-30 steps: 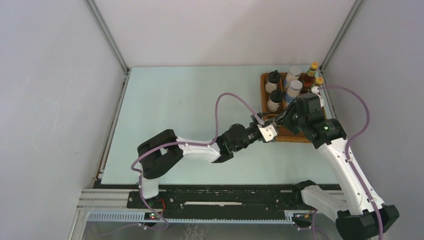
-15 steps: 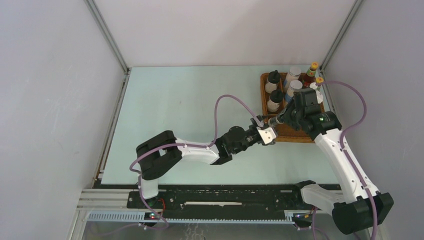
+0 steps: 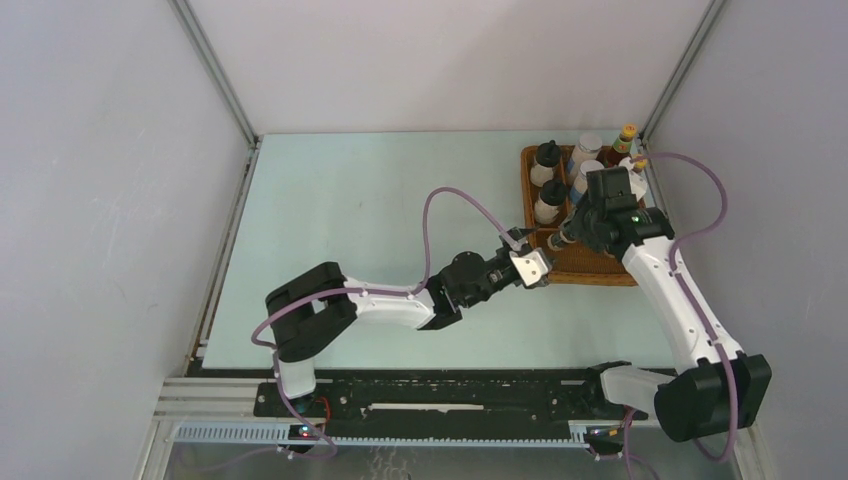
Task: Organize the condiment bottles
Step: Place the bottle in the storage box.
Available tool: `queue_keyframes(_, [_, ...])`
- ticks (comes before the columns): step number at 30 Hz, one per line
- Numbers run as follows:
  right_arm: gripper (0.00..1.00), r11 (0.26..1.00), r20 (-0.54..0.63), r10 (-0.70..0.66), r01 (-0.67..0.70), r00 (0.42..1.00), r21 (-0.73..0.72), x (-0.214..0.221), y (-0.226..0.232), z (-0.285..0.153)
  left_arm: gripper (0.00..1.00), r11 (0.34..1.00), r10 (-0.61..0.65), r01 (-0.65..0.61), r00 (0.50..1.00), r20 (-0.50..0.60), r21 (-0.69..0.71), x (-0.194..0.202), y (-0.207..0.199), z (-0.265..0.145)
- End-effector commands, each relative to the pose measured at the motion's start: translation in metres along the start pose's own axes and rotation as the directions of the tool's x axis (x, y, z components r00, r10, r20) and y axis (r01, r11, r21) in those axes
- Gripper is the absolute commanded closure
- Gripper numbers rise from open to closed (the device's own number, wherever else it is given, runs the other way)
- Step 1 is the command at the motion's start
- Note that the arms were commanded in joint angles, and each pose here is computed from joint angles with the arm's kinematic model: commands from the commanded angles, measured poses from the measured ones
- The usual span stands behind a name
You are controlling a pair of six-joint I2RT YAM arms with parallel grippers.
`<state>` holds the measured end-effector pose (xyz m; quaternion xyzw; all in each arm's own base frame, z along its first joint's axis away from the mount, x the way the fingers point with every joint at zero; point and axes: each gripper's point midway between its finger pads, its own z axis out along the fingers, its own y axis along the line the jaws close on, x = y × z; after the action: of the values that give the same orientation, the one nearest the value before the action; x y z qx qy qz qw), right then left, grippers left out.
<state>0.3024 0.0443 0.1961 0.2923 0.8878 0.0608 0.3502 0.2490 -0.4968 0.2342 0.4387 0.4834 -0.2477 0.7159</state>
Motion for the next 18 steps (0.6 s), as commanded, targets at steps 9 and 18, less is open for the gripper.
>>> queue_keyframes(9, [1.00, 0.996, 0.051, -0.035, 0.031, 0.998, 0.078, -0.025, -0.003, 0.031, 0.29, 0.995, -0.062, 0.070, 0.992, 0.112, -0.076, -0.042, 0.021, -0.011])
queue_keyframes(18, [1.00, 0.991, 0.022, -0.045, 0.042, 0.999, 0.126, -0.024, -0.007, 0.054, 0.29, 0.992, -0.078, 0.090, 0.988, 0.131, -0.090, -0.045, 0.024, -0.012])
